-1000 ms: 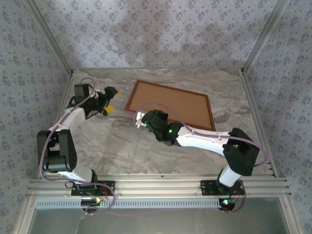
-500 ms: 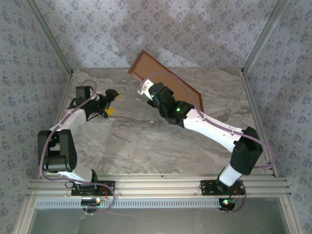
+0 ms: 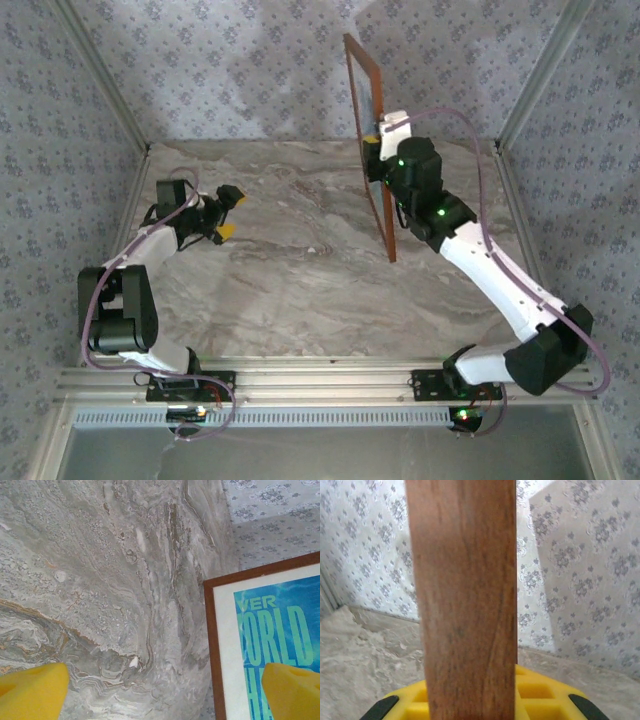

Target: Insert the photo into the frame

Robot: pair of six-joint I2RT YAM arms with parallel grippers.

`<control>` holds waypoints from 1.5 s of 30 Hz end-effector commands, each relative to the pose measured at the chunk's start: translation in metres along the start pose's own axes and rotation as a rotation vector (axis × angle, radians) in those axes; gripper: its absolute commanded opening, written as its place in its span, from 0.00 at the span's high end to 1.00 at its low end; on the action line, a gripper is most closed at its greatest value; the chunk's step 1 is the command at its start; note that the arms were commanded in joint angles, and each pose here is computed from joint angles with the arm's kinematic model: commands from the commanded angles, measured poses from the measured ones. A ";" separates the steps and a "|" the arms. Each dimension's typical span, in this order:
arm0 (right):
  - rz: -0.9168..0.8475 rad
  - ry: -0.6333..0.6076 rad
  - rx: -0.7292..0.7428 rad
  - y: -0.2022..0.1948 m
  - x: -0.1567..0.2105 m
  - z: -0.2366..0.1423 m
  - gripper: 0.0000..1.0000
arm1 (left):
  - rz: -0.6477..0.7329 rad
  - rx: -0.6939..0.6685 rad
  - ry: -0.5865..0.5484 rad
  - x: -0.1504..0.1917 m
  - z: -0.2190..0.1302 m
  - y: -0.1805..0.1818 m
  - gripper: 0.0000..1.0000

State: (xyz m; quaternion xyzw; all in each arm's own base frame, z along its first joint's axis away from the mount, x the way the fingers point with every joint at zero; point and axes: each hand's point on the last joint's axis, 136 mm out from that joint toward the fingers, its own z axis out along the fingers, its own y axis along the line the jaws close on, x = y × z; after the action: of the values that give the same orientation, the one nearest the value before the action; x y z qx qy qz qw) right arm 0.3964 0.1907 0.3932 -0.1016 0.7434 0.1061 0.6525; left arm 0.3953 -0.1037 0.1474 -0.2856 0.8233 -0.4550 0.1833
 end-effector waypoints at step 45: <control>1.107 0.372 0.583 -0.050 0.327 -0.036 0.98 | -0.003 -0.033 0.073 0.025 0.028 0.010 0.02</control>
State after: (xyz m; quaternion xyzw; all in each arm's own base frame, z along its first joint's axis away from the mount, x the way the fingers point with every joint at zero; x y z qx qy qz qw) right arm 0.3705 0.1419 0.1499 0.4832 0.6835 0.3461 0.4237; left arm 0.3926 -0.1336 0.1320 -0.2717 0.8312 -0.4596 0.1550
